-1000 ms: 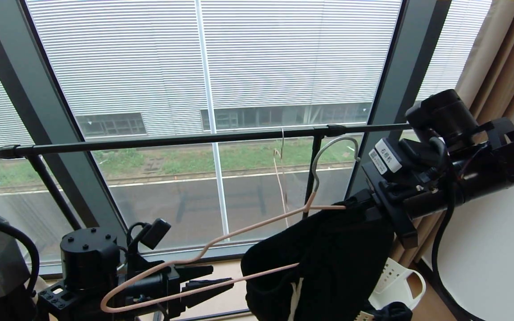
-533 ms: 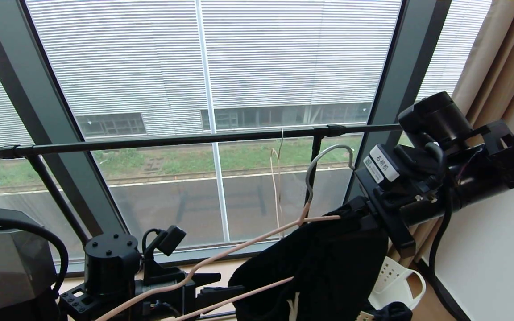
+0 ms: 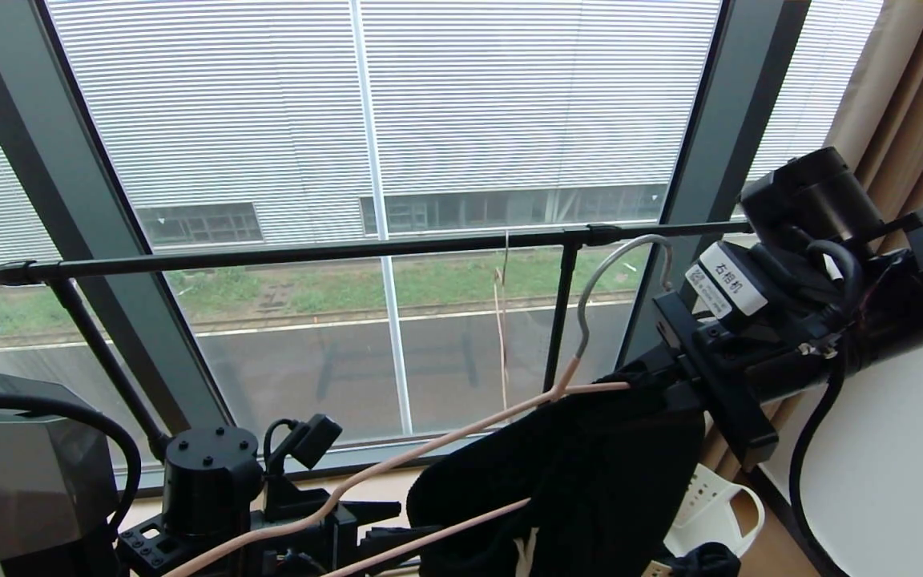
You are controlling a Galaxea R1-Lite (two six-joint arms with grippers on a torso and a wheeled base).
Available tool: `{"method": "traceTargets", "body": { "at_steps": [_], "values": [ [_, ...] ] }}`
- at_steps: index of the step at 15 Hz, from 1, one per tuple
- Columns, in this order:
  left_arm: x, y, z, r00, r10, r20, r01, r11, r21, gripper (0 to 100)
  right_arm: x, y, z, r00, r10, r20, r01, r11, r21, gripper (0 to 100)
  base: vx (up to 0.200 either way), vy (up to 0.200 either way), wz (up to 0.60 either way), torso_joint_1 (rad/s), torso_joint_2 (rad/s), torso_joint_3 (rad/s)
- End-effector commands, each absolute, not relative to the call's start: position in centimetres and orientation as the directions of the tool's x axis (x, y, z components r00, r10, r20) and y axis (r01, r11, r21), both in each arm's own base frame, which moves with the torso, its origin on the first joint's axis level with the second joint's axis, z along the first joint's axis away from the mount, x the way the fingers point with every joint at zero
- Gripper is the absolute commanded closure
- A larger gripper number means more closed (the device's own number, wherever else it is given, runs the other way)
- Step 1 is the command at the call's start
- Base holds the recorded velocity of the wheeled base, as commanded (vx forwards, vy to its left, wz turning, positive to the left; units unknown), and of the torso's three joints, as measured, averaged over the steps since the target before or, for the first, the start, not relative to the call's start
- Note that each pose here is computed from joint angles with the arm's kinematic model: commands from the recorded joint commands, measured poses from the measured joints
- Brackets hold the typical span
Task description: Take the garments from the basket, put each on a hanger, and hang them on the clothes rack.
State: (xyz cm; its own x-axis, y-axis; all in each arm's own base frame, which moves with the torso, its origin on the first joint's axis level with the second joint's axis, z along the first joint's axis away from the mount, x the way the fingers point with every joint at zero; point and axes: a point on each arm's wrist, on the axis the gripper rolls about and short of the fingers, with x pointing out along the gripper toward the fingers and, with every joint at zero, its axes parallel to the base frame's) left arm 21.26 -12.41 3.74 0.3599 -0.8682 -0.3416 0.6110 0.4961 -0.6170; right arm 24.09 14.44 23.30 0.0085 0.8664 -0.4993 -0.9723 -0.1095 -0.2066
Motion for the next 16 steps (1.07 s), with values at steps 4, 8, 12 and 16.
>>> {"method": "traceTargets", "body": {
  "at_steps": [4,8,12,16],
  "values": [
    [21.4,-12.5,3.5,0.376,-0.858,-0.351,0.602,0.513,-0.612,100,23.4,14.1,23.7,0.016,0.87,-0.492,-0.969,-0.108,-0.223,100,0.0,0.0,0.0,0.0,0.0,0.0],
    [21.4,-12.5,3.7,0.381,-0.858,-0.344,0.604,0.513,-0.61,100,23.6,13.6,23.3,0.026,0.866,-0.499,-0.974,-0.09,-0.206,100,0.0,0.0,0.0,0.0,0.0,0.0],
    [22.3,-11.3,4.2,0.443,-0.843,-0.306,0.603,0.533,-0.594,100,24.6,11.2,22.9,0.1,0.856,-0.507,-0.982,0.001,-0.191,100,0.0,0.0,0.0,0.0,0.0,0.0],
    [23.0,-10.1,4.8,0.504,-0.821,-0.267,0.601,0.556,-0.574,100,25.4,9.2,22.4,0.182,0.826,-0.534,-0.978,0.095,-0.187,100,0.0,0.0,0.0,0.0,0.0,0.0]
  ]
}}
